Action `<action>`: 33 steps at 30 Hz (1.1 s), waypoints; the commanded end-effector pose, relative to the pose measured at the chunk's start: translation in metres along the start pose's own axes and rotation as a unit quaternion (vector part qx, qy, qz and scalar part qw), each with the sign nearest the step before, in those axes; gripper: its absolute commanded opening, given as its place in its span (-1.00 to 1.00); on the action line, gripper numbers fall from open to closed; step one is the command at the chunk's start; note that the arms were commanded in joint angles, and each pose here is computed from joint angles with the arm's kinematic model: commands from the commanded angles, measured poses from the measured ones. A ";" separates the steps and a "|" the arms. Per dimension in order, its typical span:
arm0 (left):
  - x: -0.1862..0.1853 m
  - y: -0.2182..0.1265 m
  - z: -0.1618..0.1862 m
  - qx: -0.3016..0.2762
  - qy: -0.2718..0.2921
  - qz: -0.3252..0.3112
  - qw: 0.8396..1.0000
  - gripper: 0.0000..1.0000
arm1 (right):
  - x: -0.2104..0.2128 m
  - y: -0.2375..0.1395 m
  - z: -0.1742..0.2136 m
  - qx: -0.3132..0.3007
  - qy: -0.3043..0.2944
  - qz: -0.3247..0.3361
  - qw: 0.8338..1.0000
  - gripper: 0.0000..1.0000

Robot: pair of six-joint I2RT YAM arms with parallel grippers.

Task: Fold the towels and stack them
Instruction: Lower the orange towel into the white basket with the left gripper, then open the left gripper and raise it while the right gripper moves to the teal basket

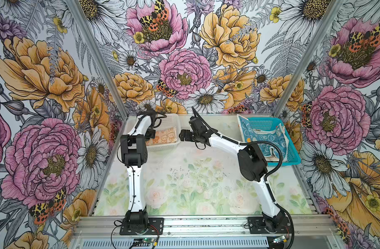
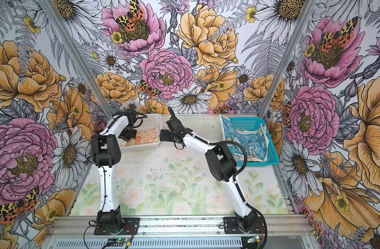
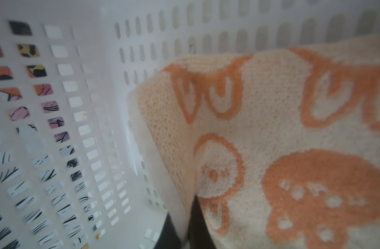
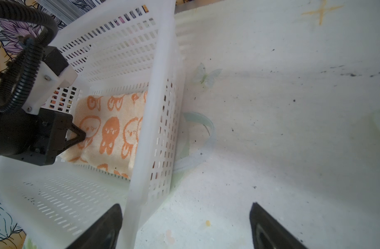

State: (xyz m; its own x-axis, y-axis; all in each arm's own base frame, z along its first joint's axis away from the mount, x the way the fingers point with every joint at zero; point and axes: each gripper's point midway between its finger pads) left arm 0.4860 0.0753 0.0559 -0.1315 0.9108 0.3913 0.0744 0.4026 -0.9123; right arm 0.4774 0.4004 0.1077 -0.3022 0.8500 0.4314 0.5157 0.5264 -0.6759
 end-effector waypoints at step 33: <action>-0.191 -0.229 -0.038 -0.216 0.017 0.255 0.942 0.98 | -0.132 -0.219 -0.106 -0.149 0.031 0.080 0.985 0.99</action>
State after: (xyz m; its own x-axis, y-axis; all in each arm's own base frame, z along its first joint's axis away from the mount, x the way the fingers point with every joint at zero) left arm 0.5307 -0.1498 0.2113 0.0229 0.9987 0.0461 0.5505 0.0259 -0.8344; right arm 0.4978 0.1958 0.2619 -0.1833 0.8951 0.4063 0.7582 0.3918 -0.5211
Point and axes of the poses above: each gripper's point midway between its finger pads, its own y axis out along the fingers, its own x axis along the line the jaws close on, z = x × y, and after that the axes turned 3 degrees about -y, right-handed
